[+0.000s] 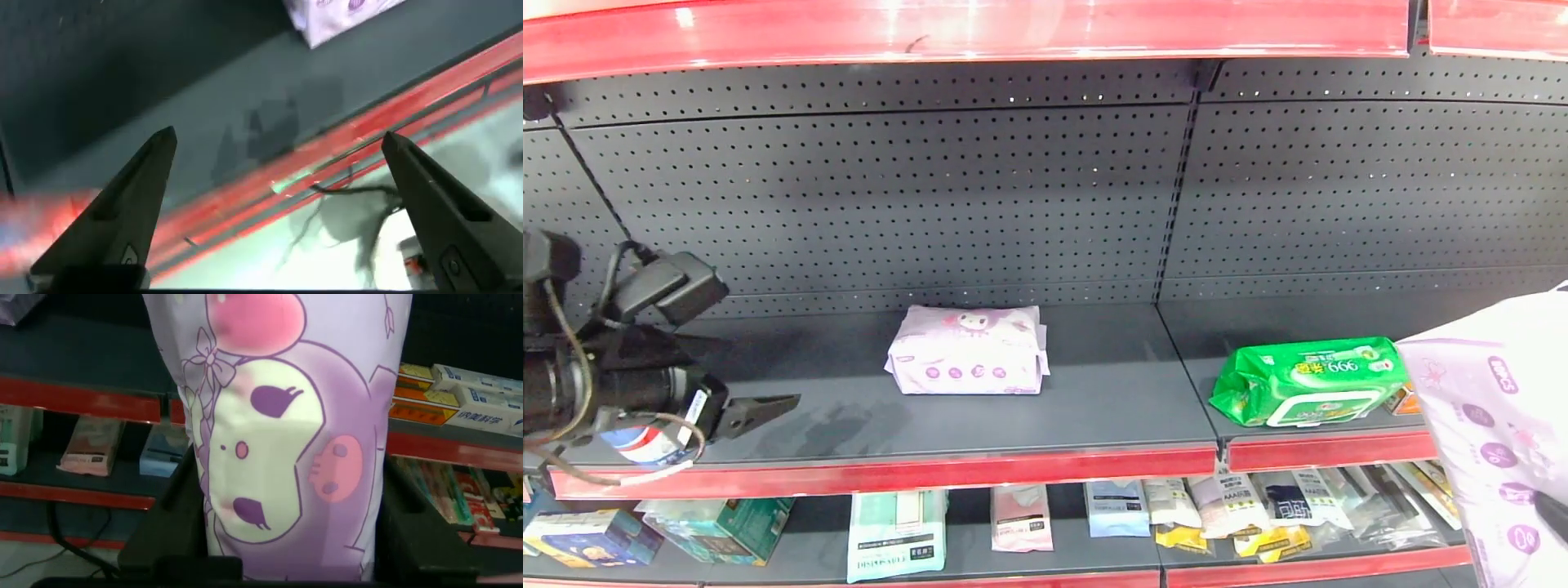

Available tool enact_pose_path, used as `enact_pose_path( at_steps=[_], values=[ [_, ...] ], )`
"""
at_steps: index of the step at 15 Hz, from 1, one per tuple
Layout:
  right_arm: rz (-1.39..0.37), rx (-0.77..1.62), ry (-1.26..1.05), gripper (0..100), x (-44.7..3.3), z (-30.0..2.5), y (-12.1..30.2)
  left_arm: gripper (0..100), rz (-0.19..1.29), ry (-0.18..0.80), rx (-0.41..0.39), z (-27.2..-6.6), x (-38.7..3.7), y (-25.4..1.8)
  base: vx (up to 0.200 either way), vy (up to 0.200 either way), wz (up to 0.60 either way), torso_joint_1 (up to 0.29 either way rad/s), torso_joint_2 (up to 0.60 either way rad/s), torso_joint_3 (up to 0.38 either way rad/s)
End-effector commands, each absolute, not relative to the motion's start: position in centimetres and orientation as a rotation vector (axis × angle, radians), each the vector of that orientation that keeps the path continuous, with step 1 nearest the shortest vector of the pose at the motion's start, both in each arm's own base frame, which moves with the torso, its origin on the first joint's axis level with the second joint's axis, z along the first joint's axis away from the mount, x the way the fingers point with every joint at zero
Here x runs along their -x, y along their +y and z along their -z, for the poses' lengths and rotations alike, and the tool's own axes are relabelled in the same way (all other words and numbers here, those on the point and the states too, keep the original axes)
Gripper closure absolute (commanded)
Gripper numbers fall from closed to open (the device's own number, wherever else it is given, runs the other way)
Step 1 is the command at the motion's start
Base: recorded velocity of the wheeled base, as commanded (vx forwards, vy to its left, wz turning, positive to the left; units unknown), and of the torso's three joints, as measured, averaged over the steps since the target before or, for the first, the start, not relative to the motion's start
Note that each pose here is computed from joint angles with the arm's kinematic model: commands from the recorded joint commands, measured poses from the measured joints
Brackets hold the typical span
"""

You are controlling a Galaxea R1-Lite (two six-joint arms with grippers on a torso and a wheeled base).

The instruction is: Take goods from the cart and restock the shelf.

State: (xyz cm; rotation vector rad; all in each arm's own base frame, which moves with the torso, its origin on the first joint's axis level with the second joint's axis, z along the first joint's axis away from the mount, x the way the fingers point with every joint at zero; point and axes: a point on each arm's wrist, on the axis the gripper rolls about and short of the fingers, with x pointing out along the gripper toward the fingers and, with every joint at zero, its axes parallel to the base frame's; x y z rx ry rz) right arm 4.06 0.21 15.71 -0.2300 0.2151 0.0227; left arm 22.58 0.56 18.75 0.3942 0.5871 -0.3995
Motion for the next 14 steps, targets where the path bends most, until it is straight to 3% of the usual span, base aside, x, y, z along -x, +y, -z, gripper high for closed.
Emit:
enact_pose_path(
  at_steps=[1, 5, 14],
  values=[
    [-0.022, 0.244, 0.246, 100, -4.6, -15.7, 0.3, 0, 0.57, 0.645, -0.451, -15.8, -30.0, 1.1, 0.0, 0.0, 0.0, 0.0, 0.0, 0.0],
    [-0.015, 0.251, 0.257, 100, -4.6, -15.5, 0.2, 0, 0.697, 0.652, -0.467, -14.2, -33.9, -0.6, 0.0, 0.0, 0.0, 0.0, 0.0, 0.0],
    [-0.019, 0.277, 0.273, 100, -4.8, -15.3, 0.2, 0, 0.784, 0.569, -0.516, -14.1, -39.7, -4.5, 0.0, 0.0, 0.0, 0.0, 0.0, 0.0]
  ],
)
